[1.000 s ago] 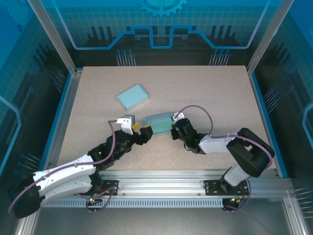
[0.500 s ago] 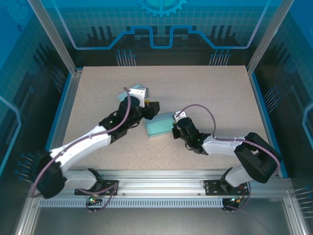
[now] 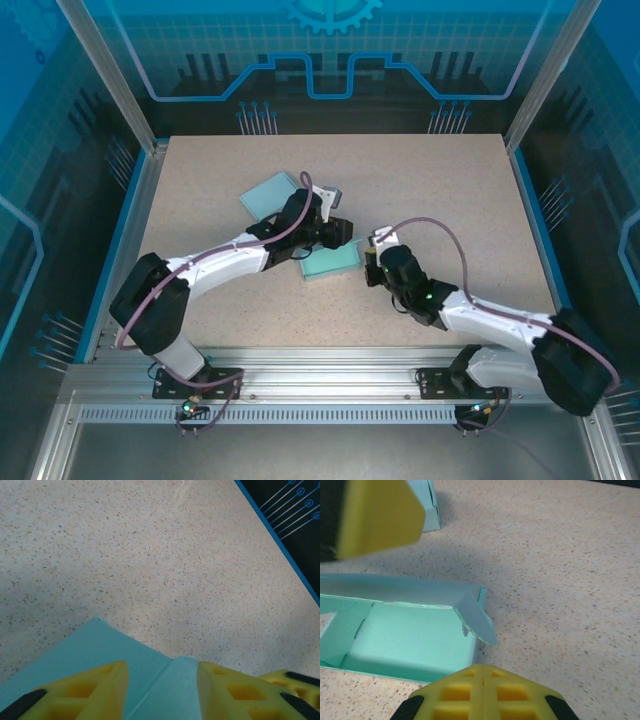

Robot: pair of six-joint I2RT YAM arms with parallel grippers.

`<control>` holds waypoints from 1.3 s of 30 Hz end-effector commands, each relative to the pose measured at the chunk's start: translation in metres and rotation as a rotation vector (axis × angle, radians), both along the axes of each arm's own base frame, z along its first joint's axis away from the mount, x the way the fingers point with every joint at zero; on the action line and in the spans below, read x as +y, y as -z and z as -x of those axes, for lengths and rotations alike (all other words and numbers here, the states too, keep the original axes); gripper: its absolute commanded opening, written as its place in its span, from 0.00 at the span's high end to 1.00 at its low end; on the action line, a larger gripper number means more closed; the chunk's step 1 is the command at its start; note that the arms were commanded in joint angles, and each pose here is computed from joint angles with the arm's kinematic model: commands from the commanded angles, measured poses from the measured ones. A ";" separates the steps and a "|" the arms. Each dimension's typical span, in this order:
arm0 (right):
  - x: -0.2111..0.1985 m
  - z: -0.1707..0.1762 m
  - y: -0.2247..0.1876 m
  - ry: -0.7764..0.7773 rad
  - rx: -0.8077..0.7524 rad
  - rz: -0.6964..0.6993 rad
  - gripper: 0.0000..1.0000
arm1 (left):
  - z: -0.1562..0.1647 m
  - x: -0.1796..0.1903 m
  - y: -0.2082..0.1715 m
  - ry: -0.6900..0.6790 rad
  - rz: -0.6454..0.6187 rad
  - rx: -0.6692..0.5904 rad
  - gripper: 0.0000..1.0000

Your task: Fold the paper box

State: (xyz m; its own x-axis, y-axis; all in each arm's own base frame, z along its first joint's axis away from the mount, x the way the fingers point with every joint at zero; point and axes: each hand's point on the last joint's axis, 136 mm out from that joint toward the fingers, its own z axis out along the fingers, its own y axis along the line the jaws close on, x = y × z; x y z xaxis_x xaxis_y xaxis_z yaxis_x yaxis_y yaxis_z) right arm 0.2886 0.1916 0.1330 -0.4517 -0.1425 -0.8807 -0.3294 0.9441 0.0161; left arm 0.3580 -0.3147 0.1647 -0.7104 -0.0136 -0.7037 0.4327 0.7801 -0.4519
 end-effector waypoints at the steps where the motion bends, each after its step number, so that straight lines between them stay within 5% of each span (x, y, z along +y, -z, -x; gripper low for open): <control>1: -0.022 0.017 0.000 0.057 0.025 0.002 0.87 | 0.002 -0.003 0.001 0.027 0.016 0.022 0.60; 15: -0.057 0.037 -0.053 0.119 -0.055 -0.221 0.00 | 0.020 0.004 0.068 0.006 0.017 0.153 0.64; 31: -0.042 -0.006 -0.022 0.229 0.224 -0.131 0.00 | 0.032 0.016 0.145 -0.044 -0.019 0.257 0.66; 39: -0.028 -0.018 -0.006 0.198 0.310 -0.079 0.00 | 0.029 0.008 0.099 -0.013 0.053 0.186 0.62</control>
State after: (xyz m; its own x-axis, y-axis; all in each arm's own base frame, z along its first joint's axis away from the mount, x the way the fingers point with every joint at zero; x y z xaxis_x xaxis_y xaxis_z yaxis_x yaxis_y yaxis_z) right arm 0.3022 0.1626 0.1359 -0.6907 0.0342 -0.7223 -0.1123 0.9817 0.1538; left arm 0.3442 -0.3175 0.0735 -0.7845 -0.0734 -0.6157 0.3661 0.7465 -0.5556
